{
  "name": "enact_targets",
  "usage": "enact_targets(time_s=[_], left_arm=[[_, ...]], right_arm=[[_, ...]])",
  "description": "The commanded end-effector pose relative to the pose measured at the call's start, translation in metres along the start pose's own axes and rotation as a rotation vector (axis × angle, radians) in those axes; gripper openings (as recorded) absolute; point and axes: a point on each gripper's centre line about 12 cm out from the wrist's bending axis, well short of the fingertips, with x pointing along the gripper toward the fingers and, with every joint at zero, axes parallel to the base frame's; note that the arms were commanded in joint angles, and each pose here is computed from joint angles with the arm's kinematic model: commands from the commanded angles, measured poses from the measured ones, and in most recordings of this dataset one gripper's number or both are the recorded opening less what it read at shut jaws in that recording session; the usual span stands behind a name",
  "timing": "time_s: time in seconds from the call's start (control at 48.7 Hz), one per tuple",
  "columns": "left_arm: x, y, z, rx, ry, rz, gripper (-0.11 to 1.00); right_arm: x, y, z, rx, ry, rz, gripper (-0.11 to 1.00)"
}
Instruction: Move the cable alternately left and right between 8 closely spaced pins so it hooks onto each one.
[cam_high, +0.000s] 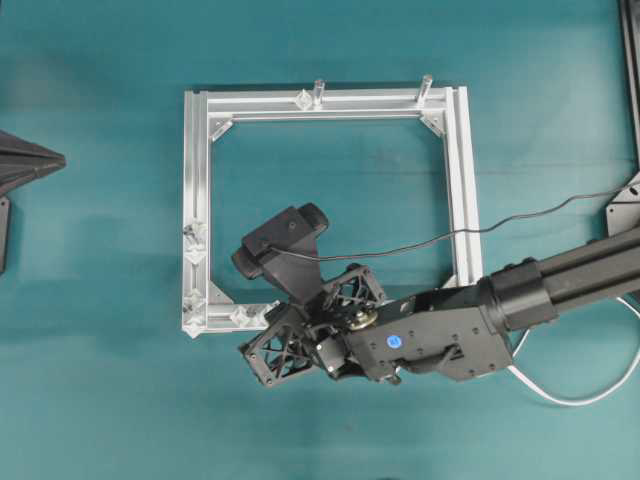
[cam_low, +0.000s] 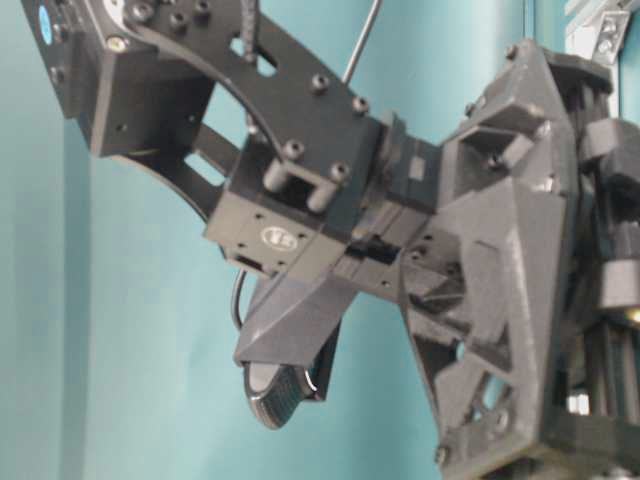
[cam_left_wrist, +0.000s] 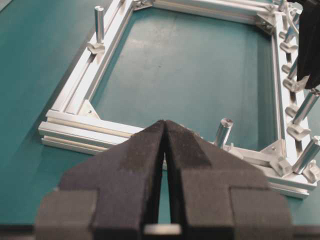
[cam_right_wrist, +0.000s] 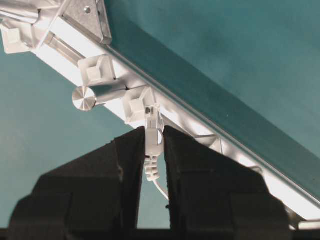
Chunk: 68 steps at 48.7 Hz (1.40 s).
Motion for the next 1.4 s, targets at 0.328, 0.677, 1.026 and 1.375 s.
enact_targets(time_s=[0.328, 0.677, 1.026, 1.375], left_arm=[[0.0, -0.001, 0.005, 0.002, -0.012, -0.002, 0.0], [0.0, 0.0, 0.005, 0.002, -0.012, -0.001, 0.0], [0.0, 0.0, 0.005, 0.002, -0.012, -0.001, 0.01], [0.0, 0.0, 0.005, 0.002, -0.012, -0.001, 0.0]], right_arm=[[-0.01, 0.005, 0.009, 0.018, -0.007, 0.028, 0.14], [-0.007, 0.001, 0.018, 0.027, -0.017, 0.019, 0.14], [0.007, -0.013, 0.054, -0.006, -0.043, 0.004, 0.14], [0.013, -0.027, 0.101, -0.047, -0.078, -0.02, 0.14]])
